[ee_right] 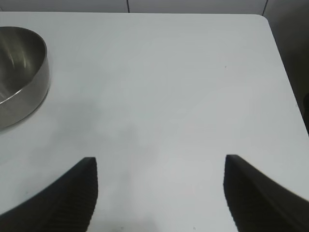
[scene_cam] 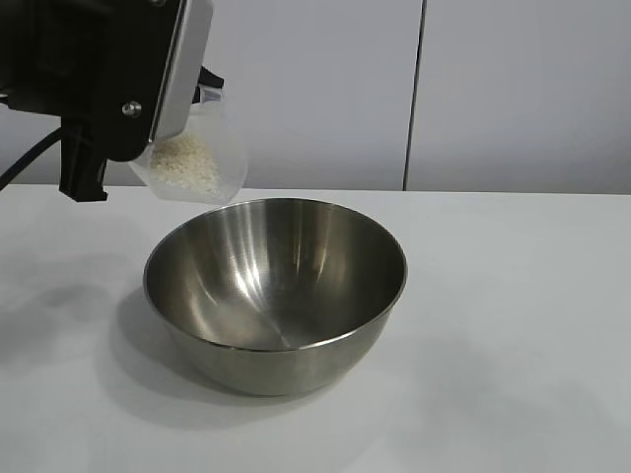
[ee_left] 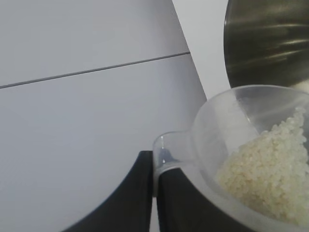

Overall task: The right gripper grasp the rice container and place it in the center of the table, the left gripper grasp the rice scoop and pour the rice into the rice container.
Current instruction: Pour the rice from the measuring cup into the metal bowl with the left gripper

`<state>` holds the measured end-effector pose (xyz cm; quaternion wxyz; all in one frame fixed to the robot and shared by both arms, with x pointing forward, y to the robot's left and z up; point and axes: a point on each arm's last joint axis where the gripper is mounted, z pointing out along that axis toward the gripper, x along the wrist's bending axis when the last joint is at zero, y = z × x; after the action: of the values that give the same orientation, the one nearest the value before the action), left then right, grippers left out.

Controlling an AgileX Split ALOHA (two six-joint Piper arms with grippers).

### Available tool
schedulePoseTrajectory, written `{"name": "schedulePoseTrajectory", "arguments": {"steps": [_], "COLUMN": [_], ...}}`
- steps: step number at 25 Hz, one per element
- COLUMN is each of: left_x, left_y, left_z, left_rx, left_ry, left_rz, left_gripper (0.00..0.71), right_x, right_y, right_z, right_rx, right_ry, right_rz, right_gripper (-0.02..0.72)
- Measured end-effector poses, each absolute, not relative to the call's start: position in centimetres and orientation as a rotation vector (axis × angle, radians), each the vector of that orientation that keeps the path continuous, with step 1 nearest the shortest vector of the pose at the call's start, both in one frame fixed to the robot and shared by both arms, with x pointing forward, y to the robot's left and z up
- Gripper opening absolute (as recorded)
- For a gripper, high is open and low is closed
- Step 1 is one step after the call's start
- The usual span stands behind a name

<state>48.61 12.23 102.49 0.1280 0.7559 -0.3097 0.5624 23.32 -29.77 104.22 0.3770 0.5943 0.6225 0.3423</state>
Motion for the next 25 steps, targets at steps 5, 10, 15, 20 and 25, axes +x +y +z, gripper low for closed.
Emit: {"name": "schedulePoseTrajectory", "arguments": {"steps": [5,10,15,20,25], "left_x": [48.6,48.6,48.6,49.6,50.8], "left_y": [12.2,12.2,12.2,11.5,10.7], "left_z": [102.6,102.6,102.6,101.6,100.5], "left_rx": [2.191,2.179,2.154,2.162,2.127], "left_ry": [-0.93,-1.04,-1.209,-1.302,-1.4], "left_rz": [1.653,1.691,1.745,1.733,1.789], "left_gripper": [0.009,0.009,0.008,0.008,0.008], "right_x": [23.3,23.3,23.3,23.3,23.3], "right_y": [-29.8,-29.8,-29.8,-29.8,-29.8], "right_z": [104.2,104.2,104.2,104.2,104.2], "right_rx": [1.519,1.519,1.519,1.519,1.519], "right_ry": [1.591,1.591,1.591,1.591,1.591], "right_rz": [0.876,0.876,0.876,0.876,0.876], "right_gripper": [0.503,0.503,0.503,0.503,0.503]}}
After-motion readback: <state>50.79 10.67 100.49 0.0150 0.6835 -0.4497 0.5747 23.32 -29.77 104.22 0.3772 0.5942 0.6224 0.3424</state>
